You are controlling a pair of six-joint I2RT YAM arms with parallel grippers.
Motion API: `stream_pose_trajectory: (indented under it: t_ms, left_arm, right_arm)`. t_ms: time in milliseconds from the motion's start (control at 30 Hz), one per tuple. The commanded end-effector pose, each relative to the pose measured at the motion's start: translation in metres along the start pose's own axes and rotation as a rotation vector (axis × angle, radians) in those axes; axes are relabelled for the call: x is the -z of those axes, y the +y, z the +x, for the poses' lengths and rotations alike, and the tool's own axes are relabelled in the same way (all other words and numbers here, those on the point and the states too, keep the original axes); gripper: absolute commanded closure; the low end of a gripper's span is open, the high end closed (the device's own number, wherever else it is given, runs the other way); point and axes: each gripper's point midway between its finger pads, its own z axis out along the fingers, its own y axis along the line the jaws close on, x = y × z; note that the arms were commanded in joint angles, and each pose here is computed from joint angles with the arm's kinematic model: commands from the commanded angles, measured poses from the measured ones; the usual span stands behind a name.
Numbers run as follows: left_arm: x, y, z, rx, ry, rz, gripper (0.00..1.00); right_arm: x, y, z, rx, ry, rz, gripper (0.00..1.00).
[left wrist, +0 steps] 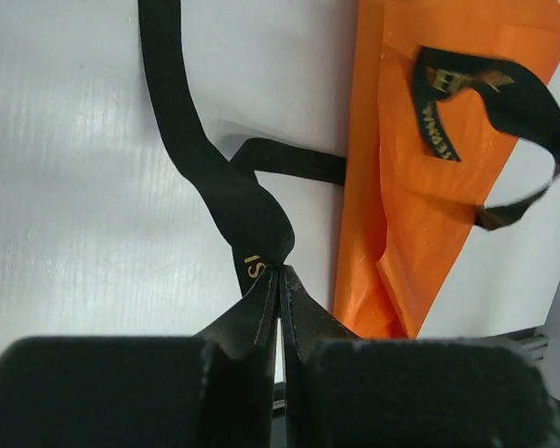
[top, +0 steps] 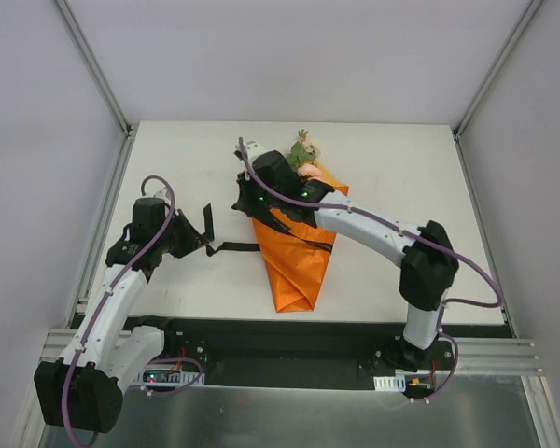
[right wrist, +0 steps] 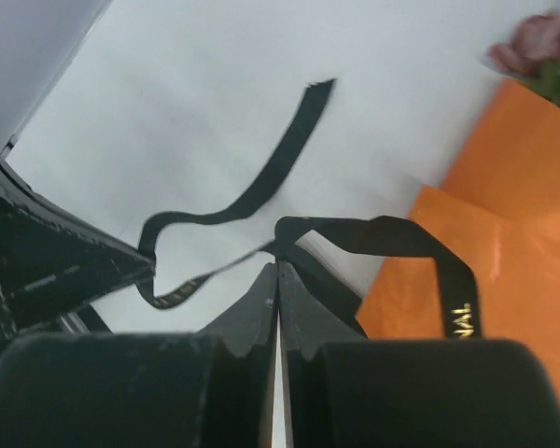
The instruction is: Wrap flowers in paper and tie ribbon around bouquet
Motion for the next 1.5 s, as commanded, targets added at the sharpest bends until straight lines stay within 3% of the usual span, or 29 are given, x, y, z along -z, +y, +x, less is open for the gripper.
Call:
stream_pose_trajectory:
  t_ms: [0,167,400,600,633,667,800,833,867,967,1067,1100,1233,1467]
  left_arm:
    - [0.001,0.005,0.013,0.017,0.02,0.016,1.0]
    - [0.007,0.006,0.016,0.013,-0.008,0.028,1.0]
    - [0.02,-0.007,0.012,-0.009,-0.045,0.087,1.0]
    - [0.029,-0.044,0.008,-0.106,0.006,0.257,1.0]
    - [0.029,-0.05,0.004,-0.121,0.005,0.278,1.0]
    - [0.035,-0.062,-0.004,-0.144,-0.012,0.309,1.0]
    - [0.048,-0.107,-0.025,-0.21,-0.013,0.443,1.0]
    - [0.051,-0.135,-0.04,-0.261,-0.02,0.499,1.0]
    - [0.052,-0.147,-0.041,-0.31,-0.01,0.526,1.0]
    - [0.04,-0.185,-0.045,-0.405,0.053,0.59,1.0]
    - [0.004,-0.209,-0.032,-0.444,0.222,0.649,1.0]
    - [0.011,-0.23,-0.027,-0.494,0.254,0.716,1.0]
    - [-0.018,-0.246,-0.007,-0.593,0.361,0.716,1.0]
    - [-0.056,-0.27,0.029,-0.621,0.55,0.804,1.0]
  right_arm:
    - [-0.033,0.047,-0.011,0.066,0.025,-0.288,0.94]
    - [-0.073,0.066,0.011,0.024,0.125,-0.406,0.93]
    - [-0.106,0.054,0.032,-0.052,0.21,-0.356,0.88]
    - [-0.038,0.019,-0.022,-0.147,0.13,-0.283,0.79]
    - [-0.031,-0.005,-0.011,-0.182,0.152,-0.241,0.77]
    - [0.0,-0.009,-0.033,-0.18,0.09,-0.24,0.74]
    - [0.049,-0.068,-0.011,-0.208,0.103,-0.144,0.69]
    - [0.059,-0.107,0.023,-0.224,0.159,-0.057,0.67]
    - [0.074,-0.123,0.026,-0.24,0.151,-0.014,0.67]
    - [0.096,-0.154,0.068,-0.3,0.195,0.071,0.65]
    - [0.114,-0.158,0.089,-0.304,0.196,0.091,0.64]
    - [0.117,-0.158,0.093,-0.301,0.192,0.097,0.64]
    - [0.127,-0.16,0.111,-0.265,0.16,0.106,0.59]
    - [0.121,-0.165,0.134,-0.234,0.175,0.105,0.57]
